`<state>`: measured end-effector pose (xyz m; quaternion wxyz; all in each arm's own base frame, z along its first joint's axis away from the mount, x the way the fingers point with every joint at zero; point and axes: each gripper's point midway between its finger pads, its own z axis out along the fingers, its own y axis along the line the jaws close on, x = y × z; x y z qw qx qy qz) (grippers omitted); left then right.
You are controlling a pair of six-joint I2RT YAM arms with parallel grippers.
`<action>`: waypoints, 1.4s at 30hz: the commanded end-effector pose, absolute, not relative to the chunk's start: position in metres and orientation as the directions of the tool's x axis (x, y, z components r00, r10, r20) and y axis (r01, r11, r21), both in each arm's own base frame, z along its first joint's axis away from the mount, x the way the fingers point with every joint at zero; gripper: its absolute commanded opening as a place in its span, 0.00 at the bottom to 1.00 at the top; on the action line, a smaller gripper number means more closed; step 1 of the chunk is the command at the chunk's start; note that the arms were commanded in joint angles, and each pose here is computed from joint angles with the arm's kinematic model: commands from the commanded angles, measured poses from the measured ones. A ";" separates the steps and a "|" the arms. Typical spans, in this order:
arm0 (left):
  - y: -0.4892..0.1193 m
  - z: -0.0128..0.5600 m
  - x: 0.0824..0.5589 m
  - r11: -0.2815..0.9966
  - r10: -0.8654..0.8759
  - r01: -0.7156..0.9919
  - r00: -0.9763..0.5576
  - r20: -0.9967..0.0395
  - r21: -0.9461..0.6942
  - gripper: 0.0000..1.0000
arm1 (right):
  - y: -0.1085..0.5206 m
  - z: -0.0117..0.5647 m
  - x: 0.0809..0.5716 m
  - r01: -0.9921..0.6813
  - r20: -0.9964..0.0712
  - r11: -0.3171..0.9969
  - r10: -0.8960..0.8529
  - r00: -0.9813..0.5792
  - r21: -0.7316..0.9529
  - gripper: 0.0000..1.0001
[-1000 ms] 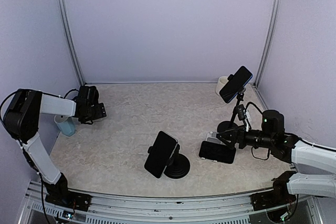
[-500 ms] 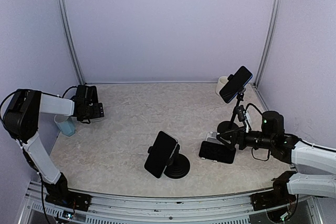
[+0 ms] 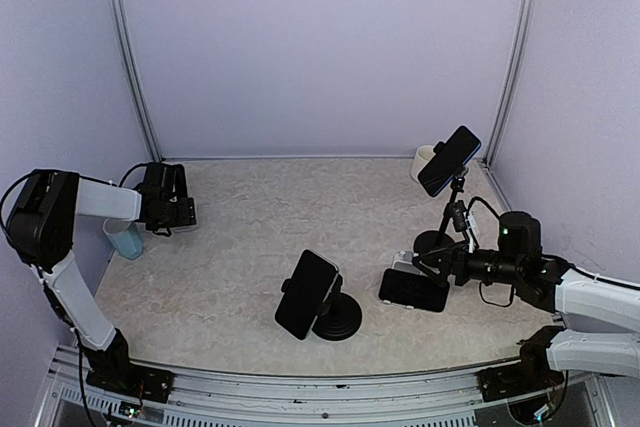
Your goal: Remove the phone from the phone stand
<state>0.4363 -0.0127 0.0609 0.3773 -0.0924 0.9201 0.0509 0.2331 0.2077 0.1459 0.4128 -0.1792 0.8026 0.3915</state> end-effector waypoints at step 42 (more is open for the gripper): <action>-0.051 0.042 0.433 0.999 -0.037 -0.008 -0.766 -0.642 -0.047 0.86 | 0.213 0.153 0.238 -0.641 -0.827 0.630 0.004 -0.562 0.439 0.91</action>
